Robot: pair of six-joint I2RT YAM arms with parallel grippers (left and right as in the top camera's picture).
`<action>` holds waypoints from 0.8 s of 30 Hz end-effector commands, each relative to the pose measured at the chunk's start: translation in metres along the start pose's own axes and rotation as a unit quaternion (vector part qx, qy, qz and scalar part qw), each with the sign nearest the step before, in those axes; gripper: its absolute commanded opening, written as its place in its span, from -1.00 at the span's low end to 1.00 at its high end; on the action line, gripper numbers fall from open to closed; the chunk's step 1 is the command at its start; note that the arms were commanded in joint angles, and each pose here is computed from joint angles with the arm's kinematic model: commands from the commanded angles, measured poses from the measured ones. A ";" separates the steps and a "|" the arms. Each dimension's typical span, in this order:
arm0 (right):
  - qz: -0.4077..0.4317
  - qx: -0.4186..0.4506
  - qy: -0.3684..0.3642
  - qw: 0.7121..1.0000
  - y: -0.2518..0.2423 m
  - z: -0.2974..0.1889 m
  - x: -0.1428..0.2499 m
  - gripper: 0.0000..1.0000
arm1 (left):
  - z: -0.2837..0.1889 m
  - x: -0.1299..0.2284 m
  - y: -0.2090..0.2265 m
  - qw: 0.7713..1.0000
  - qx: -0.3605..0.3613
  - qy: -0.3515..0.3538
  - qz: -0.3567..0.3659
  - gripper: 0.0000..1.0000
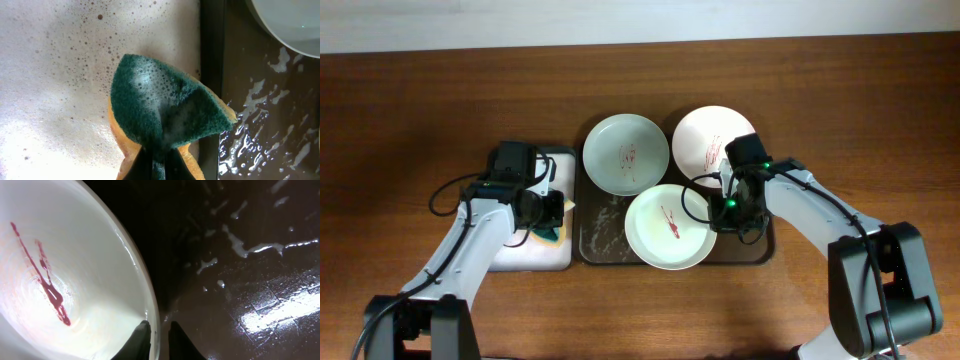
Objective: Clean dirty plates on tray and stack at the side
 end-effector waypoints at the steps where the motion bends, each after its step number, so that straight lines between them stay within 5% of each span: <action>1: -0.001 0.005 0.003 1.000 0.002 0.001 -0.001 -0.70 | 0.003 0.002 -0.001 1.000 0.006 0.006 -0.009 -1.00; 7: 0.003 0.006 0.016 1.000 0.000 0.004 0.006 -0.70 | 0.003 0.002 -0.001 1.000 0.006 0.006 -0.009 -1.00; 10: 0.003 0.002 0.016 1.000 -0.001 0.009 0.009 -0.92 | 0.000 -0.001 -0.007 1.000 0.028 0.002 -0.007 -1.00; 15: 0.000 -0.026 0.012 1.000 0.006 0.009 0.007 -0.92 | -0.051 -0.046 -0.107 0.975 0.161 -0.115 0.104 -1.00; 18: 0.000 -0.026 0.012 1.000 0.006 0.009 0.007 -0.92 | -0.033 -0.036 -0.185 0.968 0.230 -0.096 0.027 -1.00; 21: 0.000 -0.026 0.012 1.000 0.006 0.009 0.007 -0.92 | 0.007 -0.018 -0.215 0.974 0.213 -0.053 -0.058 -1.00; 24: 0.000 -0.026 0.012 1.000 0.006 0.009 0.006 -0.92 | 0.039 0.007 -0.234 0.978 0.197 -0.012 -0.066 -1.00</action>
Point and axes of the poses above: each gripper's point midway between its finger pads, its own z axis out along the fingers, its own y axis along the line the jaws close on, x = y × z, the point moved 5 cm from there along -z, back along the fingers, and after that the axes turned 2 degrees about -z, right-handed, at the moved point
